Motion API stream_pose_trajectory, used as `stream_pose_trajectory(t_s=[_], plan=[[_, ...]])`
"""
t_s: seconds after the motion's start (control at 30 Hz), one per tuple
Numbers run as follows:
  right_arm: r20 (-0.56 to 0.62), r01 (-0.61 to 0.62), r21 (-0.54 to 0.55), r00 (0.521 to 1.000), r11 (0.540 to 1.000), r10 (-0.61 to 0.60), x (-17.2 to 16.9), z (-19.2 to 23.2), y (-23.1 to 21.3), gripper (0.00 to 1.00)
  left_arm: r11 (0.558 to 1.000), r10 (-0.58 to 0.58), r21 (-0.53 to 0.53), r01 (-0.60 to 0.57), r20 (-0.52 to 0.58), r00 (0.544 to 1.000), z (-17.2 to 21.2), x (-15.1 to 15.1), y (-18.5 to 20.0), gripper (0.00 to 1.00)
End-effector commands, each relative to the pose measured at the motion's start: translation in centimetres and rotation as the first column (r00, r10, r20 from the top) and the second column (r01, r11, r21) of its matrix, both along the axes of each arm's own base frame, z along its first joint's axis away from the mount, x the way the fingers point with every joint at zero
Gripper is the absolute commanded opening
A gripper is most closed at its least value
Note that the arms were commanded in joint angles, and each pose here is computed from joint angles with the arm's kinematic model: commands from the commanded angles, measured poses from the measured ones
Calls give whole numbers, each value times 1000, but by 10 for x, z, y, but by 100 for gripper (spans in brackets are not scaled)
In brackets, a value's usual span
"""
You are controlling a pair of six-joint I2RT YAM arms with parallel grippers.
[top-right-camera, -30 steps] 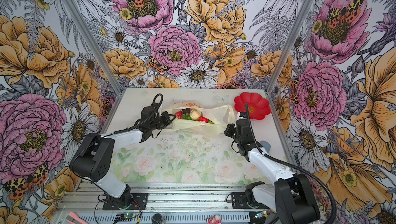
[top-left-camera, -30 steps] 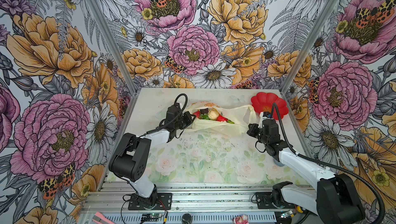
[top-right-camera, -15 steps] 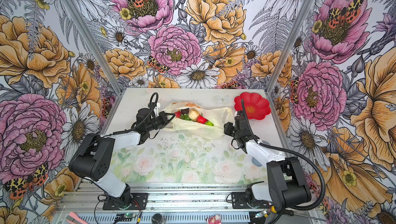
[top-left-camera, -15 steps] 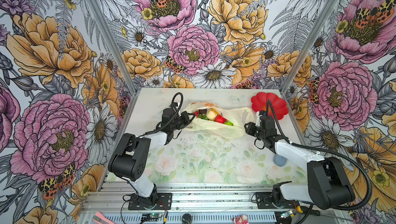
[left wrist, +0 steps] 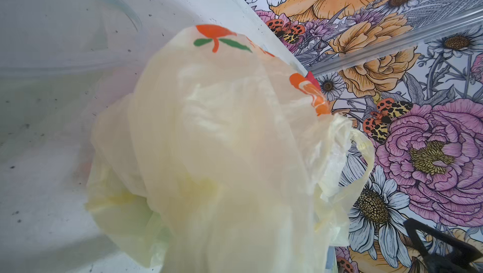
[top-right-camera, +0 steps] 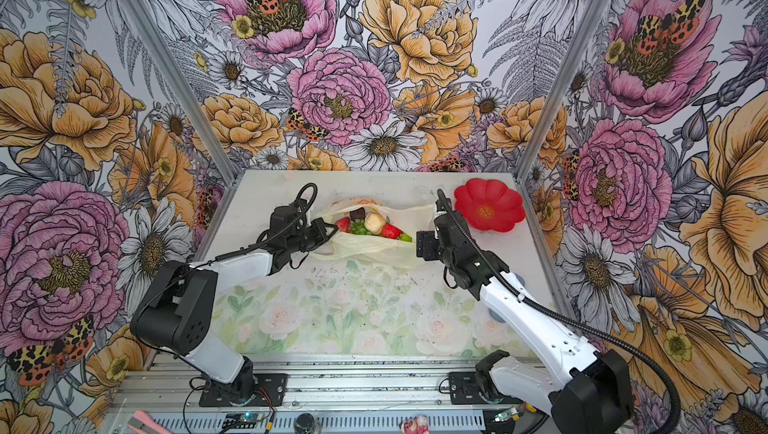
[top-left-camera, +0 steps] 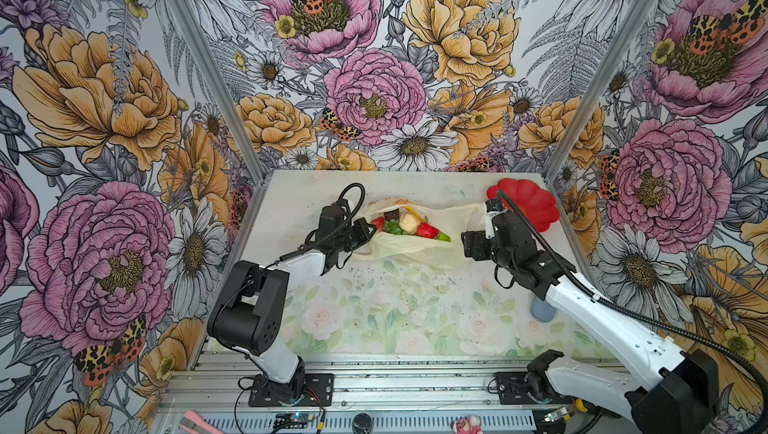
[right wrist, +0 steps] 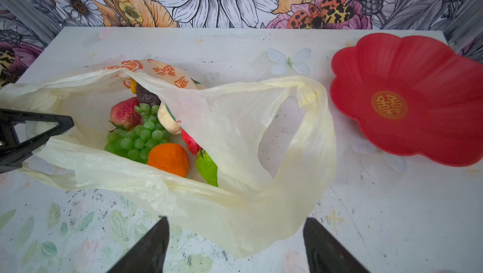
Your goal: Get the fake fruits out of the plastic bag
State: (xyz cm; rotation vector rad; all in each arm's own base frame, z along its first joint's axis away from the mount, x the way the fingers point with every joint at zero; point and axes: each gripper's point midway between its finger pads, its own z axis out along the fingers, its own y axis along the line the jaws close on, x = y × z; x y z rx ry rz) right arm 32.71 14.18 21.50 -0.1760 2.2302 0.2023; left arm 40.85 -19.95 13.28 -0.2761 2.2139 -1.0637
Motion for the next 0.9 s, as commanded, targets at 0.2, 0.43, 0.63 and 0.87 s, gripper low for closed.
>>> stream_pose_trajectory(t_s=[0.2, 0.43, 0.63, 0.87], plan=[[-149, -167, -255, 980, 953, 132, 60, -51, 44, 85, 998, -24, 51, 21, 57, 998, 21, 0, -3, 0], [-198, -158, -380, 976, 911, 87, 101, -91, 50, 81, 996, -53, 81, 49, 49, 997, 20, -4, -4, 0], [-187, -138, -205, 977, 969, 100, 127, -74, 50, 14, 990, -65, 131, 59, 38, 997, 11, -10, 2, 0], [-73, -85, 591, 985, 802, 158, 147, 4, 22, 0, 983, -72, 169, 67, 25, 997, -8, -24, 12, 0]])
